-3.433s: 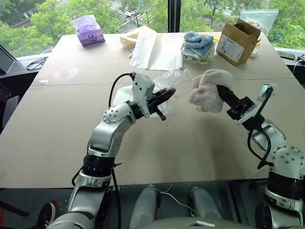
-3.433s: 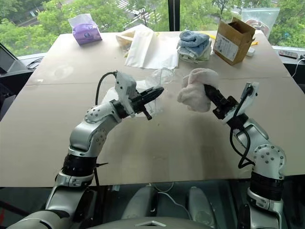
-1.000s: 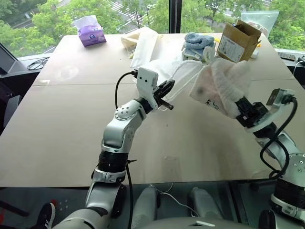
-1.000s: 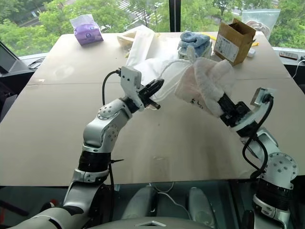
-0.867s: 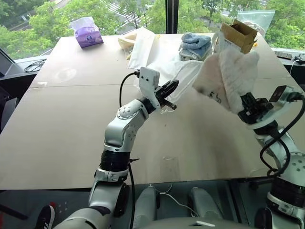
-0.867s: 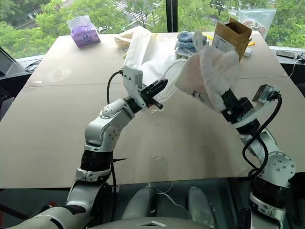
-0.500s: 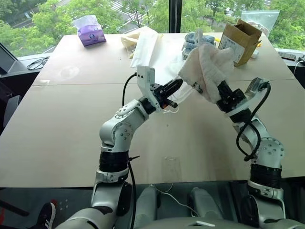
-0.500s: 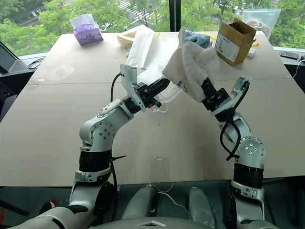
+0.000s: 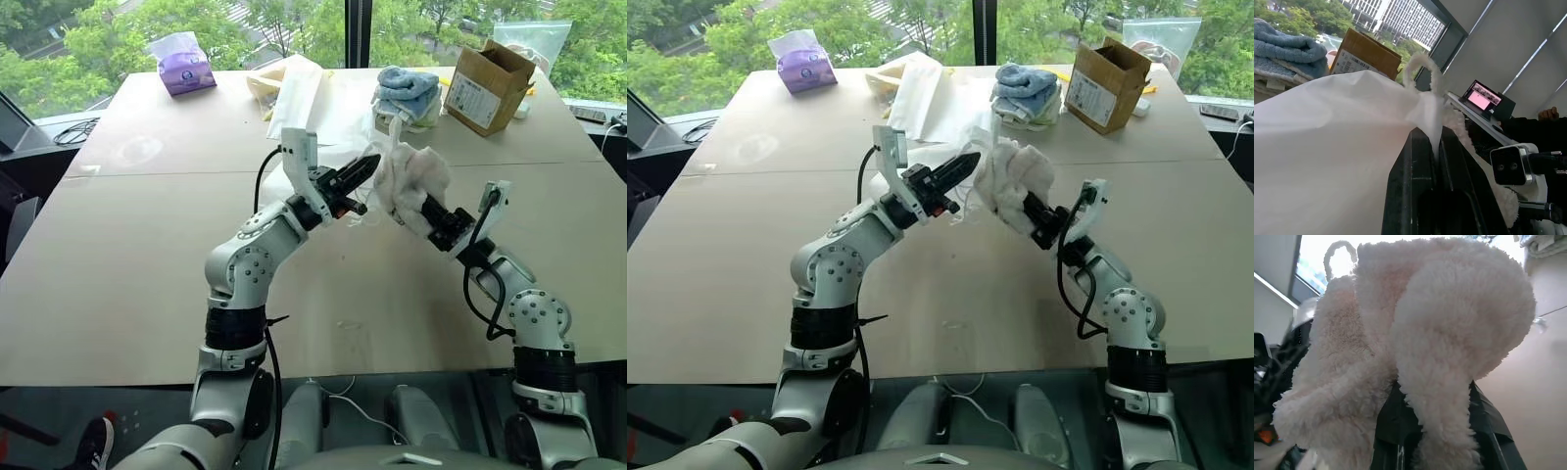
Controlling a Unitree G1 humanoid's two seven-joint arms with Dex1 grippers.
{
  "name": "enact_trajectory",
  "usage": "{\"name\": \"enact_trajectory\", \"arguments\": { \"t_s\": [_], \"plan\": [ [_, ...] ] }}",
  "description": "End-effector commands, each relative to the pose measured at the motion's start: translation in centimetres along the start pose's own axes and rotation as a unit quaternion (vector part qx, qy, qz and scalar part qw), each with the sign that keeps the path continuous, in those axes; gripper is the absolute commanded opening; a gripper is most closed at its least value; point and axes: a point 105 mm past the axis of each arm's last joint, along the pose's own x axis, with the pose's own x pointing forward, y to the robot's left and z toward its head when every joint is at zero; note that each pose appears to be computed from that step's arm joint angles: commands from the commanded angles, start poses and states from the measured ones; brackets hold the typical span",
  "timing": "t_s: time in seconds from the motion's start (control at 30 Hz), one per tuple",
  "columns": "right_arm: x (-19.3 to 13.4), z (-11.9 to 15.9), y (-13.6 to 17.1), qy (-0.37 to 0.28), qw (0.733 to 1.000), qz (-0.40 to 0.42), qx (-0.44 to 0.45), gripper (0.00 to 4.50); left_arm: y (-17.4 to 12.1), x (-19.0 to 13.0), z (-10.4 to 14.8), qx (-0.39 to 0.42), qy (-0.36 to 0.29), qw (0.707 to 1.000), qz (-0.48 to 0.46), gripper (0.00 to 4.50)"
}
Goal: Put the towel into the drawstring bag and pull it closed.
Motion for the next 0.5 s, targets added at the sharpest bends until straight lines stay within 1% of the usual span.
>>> {"name": "enact_trajectory", "arguments": {
  "t_s": [0.03, 0.2, 0.3, 0.37, 0.5],
  "plan": [
    [-1.3, 2.3, 0.6, -0.009, 0.998, 0.008, -0.061, 0.02, -1.2, -0.2, 0.7, 0.039, -0.003, 0.999, -0.026, 0.00],
    [-2.5, 5.2, 2.0, -0.016, 0.993, 0.023, -0.118, 0.02, -1.4, -0.8, -0.5, 0.077, 0.028, 0.996, -0.042, 0.00],
    [-2.6, 6.4, 1.8, -0.010, 0.983, -0.006, -0.181, 0.02, -1.3, -0.9, -0.8, 0.094, 0.036, 0.994, -0.046, 0.00],
    [-2.3, 6.4, 2.4, 0.002, 0.977, -0.003, -0.212, 0.02, -1.3, -0.9, -0.8, 0.095, 0.036, 0.994, -0.047, 0.00],
    [-0.6, 4.6, 3.7, 0.035, 0.965, 0.005, -0.261, 0.02, -1.5, -0.8, -0.9, 0.092, 0.034, 0.994, -0.054, 0.00]
  ]
}}
